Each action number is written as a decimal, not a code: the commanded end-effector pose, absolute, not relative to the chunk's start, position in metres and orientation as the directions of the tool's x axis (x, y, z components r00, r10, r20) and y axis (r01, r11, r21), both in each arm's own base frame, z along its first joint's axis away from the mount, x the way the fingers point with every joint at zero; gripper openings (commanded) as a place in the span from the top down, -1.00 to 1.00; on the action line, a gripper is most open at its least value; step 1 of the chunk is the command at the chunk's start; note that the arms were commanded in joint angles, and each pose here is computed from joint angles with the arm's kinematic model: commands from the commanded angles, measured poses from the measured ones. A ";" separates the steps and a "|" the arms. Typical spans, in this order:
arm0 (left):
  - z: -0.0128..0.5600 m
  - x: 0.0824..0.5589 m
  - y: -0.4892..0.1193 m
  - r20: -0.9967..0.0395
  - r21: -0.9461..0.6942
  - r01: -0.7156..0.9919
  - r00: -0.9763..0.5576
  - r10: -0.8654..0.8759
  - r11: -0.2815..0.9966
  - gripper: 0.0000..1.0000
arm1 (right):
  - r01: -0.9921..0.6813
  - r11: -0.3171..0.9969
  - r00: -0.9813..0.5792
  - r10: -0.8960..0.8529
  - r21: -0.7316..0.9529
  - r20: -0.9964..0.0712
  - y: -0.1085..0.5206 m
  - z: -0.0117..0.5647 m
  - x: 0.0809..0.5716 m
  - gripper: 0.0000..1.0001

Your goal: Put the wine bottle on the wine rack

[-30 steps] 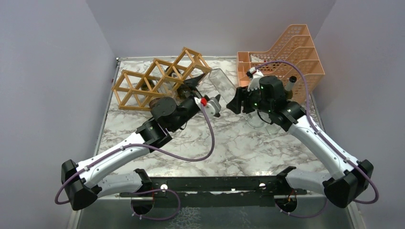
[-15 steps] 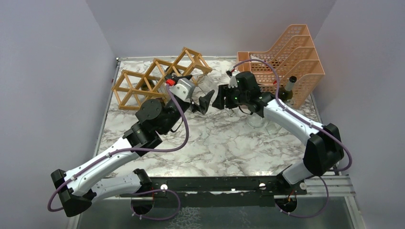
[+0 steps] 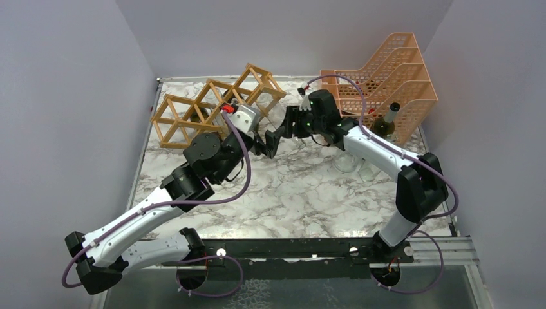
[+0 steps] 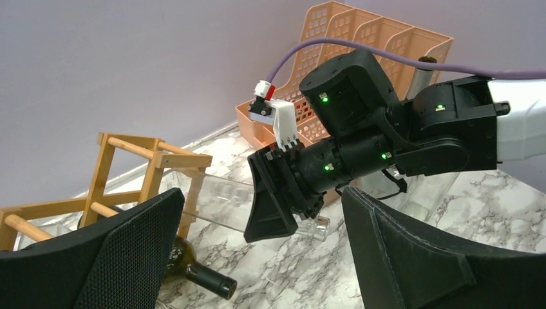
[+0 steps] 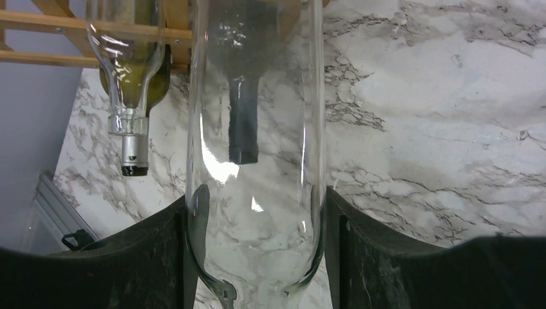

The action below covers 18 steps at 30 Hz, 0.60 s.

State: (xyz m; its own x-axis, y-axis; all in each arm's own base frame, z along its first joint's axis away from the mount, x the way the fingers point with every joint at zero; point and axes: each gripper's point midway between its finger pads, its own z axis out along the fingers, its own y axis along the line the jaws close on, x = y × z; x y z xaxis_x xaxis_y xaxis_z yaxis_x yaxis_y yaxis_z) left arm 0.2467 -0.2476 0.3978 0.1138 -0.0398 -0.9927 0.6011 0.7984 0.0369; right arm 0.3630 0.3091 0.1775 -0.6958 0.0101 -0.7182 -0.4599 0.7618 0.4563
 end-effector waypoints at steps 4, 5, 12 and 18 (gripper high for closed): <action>0.411 0.245 -0.233 -0.991 0.010 0.565 0.115 -0.067 0.825 -0.98 | -0.491 0.687 -0.635 0.139 0.536 -0.760 0.343 0.221 0.392 0.98; 0.410 0.245 -0.233 -0.991 0.011 0.564 0.114 -0.065 0.825 -0.98 | -0.491 0.683 -0.636 0.143 0.541 -0.759 0.346 0.221 0.396 0.98; 0.407 0.245 -0.231 -0.993 0.007 0.559 0.099 -0.058 0.829 -0.98 | -0.502 0.652 -0.614 0.195 0.569 -0.765 0.369 0.231 0.426 0.98; 0.400 0.241 -0.229 -0.997 -0.007 0.561 0.064 -0.052 0.827 -0.98 | -0.469 0.656 -0.630 0.221 0.591 -0.745 0.384 0.219 0.451 0.76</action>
State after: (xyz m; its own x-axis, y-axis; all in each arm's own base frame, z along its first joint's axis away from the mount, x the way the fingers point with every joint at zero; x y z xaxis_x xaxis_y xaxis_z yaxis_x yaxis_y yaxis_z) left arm 0.2465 -0.2386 0.3859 0.0696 -0.0071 -0.9975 0.5759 0.8168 0.0344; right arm 0.4255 0.3606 0.1770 -0.7103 0.1409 -0.6896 -0.4037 0.7211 0.5631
